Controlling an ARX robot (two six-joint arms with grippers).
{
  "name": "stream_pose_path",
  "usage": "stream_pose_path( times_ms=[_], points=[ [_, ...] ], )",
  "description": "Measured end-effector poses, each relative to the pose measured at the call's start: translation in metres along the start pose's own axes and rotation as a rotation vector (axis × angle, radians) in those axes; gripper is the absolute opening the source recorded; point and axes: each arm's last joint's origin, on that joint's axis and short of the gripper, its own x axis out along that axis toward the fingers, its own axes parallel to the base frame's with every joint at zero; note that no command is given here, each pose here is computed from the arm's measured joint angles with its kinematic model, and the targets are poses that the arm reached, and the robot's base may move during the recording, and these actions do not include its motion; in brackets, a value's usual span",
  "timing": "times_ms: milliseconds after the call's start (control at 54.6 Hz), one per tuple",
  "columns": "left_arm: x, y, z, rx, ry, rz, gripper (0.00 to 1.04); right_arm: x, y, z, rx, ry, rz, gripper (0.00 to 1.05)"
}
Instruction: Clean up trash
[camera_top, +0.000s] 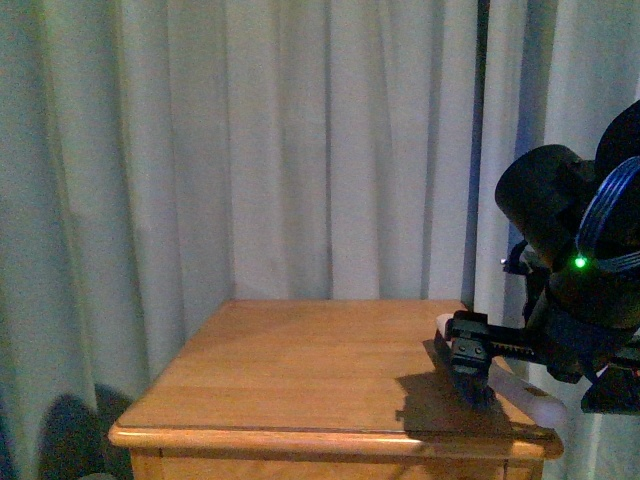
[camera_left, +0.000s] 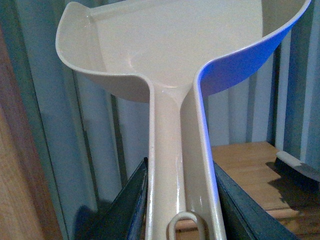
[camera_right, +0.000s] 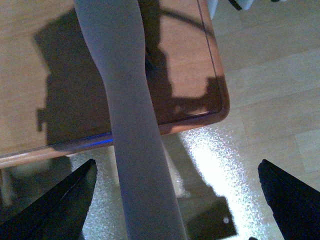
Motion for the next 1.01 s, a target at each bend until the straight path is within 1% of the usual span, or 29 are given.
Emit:
stream_pose_path(
  times_ms=[37,110,147,385,403,422,458,568,642,733,825,880,1008],
  points=[
    [0.000,0.000,0.000,0.000,0.000,0.000,0.29,0.002,0.001,-0.001,0.002,0.005,0.001,0.97],
    [0.000,0.000,0.000,0.000,0.000,0.000,0.29,0.005,0.002,-0.003,0.000,0.013,-0.001,0.88],
    [0.000,0.000,0.000,0.000,0.000,0.000,0.29,0.006,0.003,-0.004,-0.001,0.016,-0.001,0.82],
    [0.000,0.000,0.000,0.000,0.000,0.000,0.29,0.010,0.005,-0.006,-0.002,0.017,0.001,0.49],
    [0.000,0.000,0.000,0.000,0.000,0.000,0.29,0.010,0.005,-0.006,-0.001,0.015,0.002,0.44],
    [0.000,0.000,0.000,0.000,0.000,0.000,0.29,0.010,0.005,-0.006,-0.001,0.014,0.003,0.42],
    [0.000,0.000,0.000,0.000,0.000,0.000,0.29,0.010,0.005,-0.005,-0.001,0.007,0.008,0.35],
    [0.000,0.000,0.000,0.000,0.000,-0.001,0.29,0.010,0.005,-0.001,0.003,-0.045,0.015,0.21],
    [0.000,0.000,0.000,0.000,0.000,0.000,0.29,0.009,0.002,0.000,-0.009,-0.075,0.023,0.20],
    [0.000,0.000,0.000,0.000,0.000,0.000,0.29,0.001,-0.003,0.001,-0.051,-0.171,0.008,0.20],
    [0.000,0.000,0.000,0.000,0.000,0.000,0.29,-0.027,-0.011,0.004,-0.118,-0.349,0.011,0.20],
    [0.000,0.000,0.000,0.000,0.000,0.000,0.29,-0.053,-0.019,0.003,-0.156,-0.478,0.013,0.20],
    [0.000,0.000,0.000,0.000,0.000,0.000,0.29,-0.094,-0.033,-0.009,-0.197,-0.645,0.022,0.20]
  ],
)
